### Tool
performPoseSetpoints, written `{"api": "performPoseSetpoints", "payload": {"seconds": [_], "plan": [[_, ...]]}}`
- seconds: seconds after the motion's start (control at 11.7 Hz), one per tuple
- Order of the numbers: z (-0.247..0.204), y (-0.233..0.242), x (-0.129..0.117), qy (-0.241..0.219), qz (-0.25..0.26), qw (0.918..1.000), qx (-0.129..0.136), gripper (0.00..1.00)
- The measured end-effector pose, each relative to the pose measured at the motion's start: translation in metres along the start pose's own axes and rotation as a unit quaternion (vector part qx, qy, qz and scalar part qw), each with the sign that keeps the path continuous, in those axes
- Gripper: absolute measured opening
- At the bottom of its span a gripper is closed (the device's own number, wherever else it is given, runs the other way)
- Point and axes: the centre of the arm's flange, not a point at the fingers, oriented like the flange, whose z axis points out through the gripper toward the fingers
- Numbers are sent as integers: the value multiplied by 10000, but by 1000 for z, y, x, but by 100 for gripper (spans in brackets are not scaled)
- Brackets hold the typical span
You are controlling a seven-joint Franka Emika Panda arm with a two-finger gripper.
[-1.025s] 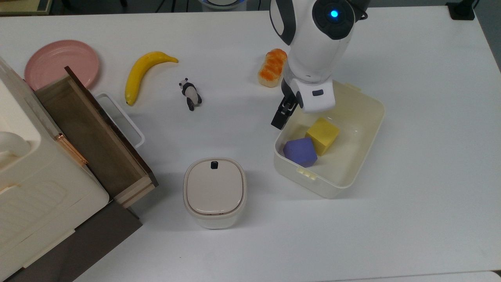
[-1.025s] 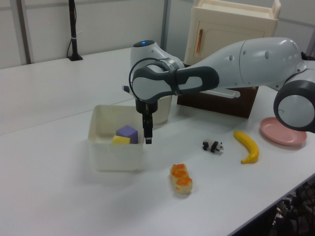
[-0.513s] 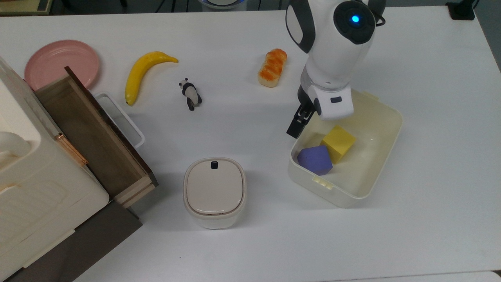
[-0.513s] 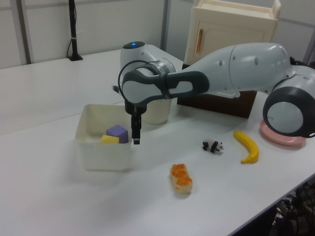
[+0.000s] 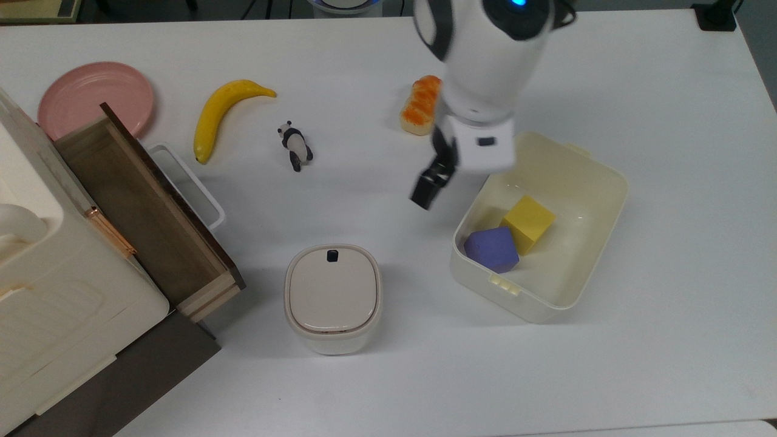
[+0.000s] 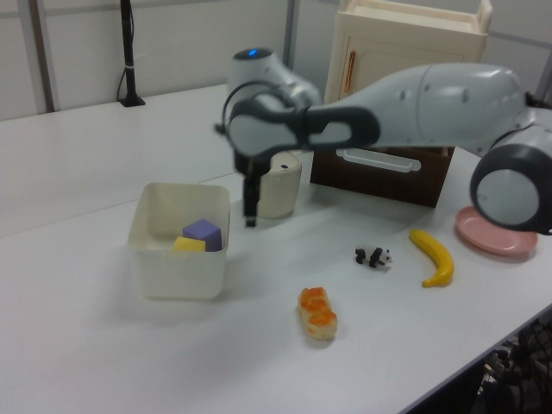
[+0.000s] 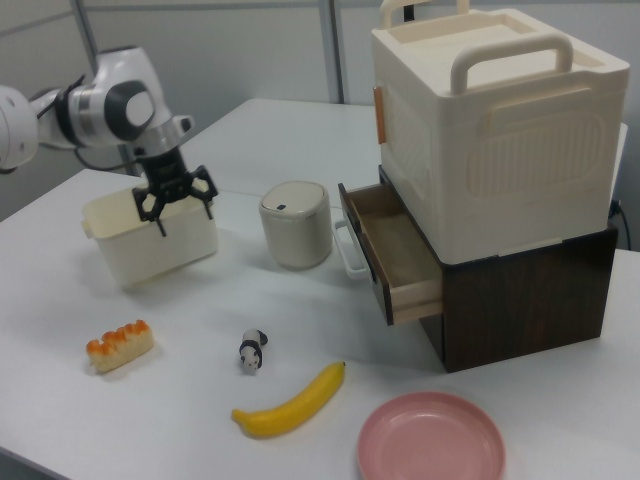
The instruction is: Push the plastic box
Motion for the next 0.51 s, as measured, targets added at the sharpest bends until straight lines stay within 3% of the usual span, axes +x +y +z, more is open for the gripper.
{"api": "performPoseSetpoints", "payload": {"seconds": [0.17, 0.26, 0.51], "plan": [[-30, 37, -64, -206, 662, 9974, 207, 100], [-46, 52, -96, -298, 1213, 9917, 297, 100], [-91, 77, -170, -241, 3028, 9524, 271, 100]]}}
